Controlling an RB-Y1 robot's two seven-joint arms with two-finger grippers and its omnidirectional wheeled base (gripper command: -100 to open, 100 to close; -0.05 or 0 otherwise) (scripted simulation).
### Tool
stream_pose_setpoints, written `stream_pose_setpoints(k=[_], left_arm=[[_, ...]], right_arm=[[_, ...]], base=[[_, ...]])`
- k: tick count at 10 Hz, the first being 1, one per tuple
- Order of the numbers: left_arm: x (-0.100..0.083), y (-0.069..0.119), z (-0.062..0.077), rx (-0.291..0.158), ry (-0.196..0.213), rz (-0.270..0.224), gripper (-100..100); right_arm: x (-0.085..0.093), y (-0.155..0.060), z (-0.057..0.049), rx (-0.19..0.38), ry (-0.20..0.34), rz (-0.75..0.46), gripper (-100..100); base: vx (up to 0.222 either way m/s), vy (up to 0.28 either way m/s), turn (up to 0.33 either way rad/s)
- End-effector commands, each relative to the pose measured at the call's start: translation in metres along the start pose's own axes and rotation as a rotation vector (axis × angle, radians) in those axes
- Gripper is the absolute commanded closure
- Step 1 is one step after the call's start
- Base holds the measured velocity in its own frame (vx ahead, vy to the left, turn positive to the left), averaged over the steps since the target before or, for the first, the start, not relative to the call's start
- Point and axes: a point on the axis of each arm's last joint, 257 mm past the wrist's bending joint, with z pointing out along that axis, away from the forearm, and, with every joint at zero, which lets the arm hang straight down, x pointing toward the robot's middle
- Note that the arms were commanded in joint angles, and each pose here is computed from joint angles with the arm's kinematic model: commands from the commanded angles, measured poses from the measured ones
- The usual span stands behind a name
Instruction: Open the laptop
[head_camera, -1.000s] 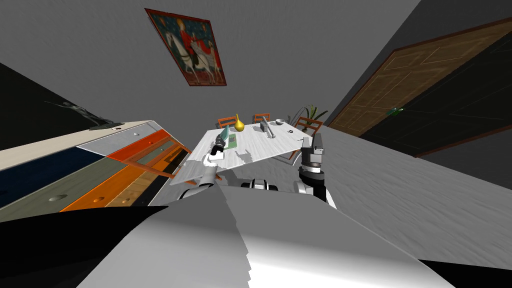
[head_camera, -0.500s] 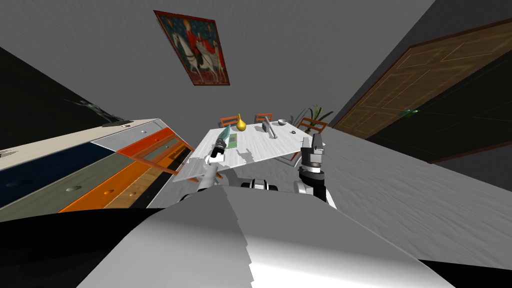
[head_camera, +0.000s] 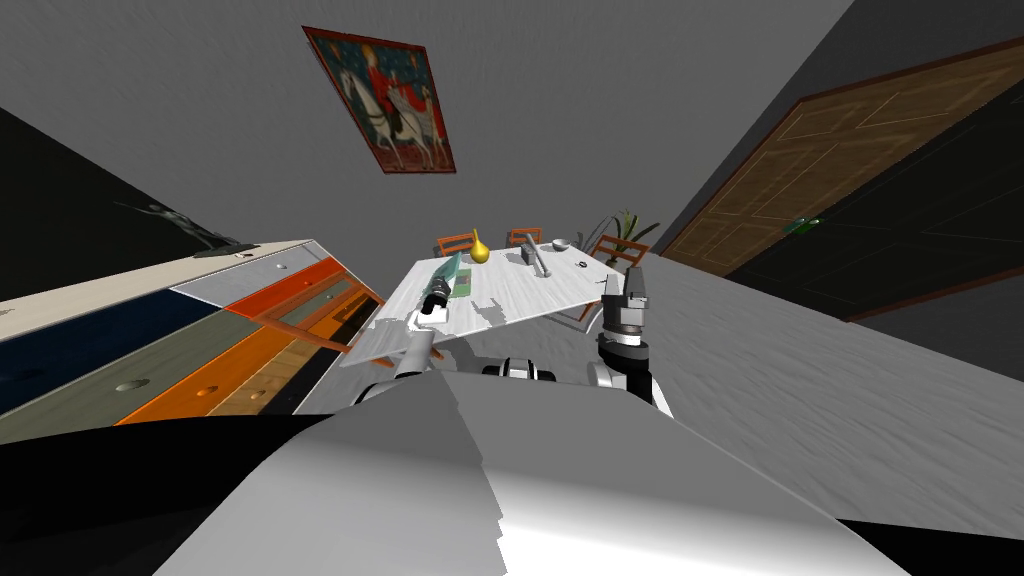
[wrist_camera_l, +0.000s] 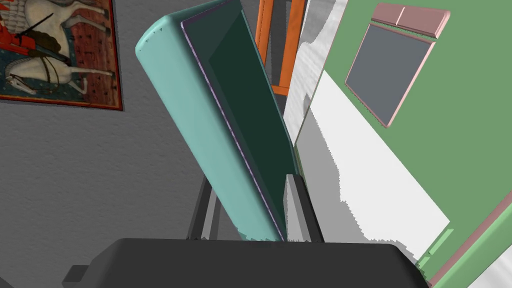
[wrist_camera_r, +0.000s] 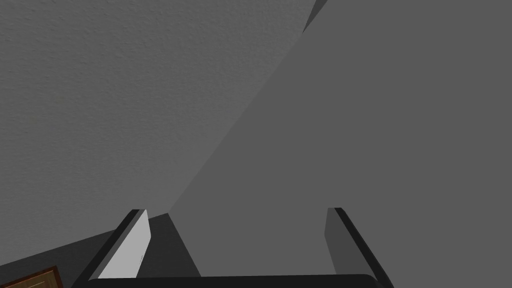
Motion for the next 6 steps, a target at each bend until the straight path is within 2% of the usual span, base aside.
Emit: stream_pose_setpoints(k=[1,4,5,6], left_arm=[[-0.006,0.002,0.006,0.000,-0.009,0.045,100],[-0.015,0.004,0.012,-0.002,-0.020,0.094,100],[-0.013,0.004,0.011,-0.002,-0.018,0.082,100],[-0.019,0.009,0.012,-0.005,-0.025,0.121,100]], right_arm=[[0.000,0.000,0.000,0.000,0.000,0.000,0],[0.000,0.000,0.000,0.000,0.000,0.000,0],[0.000,0.000,0.000,0.000,0.000,0.000,0],[0.000,0.000,0.000,0.000,0.000,0.000,0]], base=[[0.002,-0.025,-0.056],[0.002,-0.022,-0.049],[0.002,-0.010,-0.006],[0.002,-0.020,-0.022]])
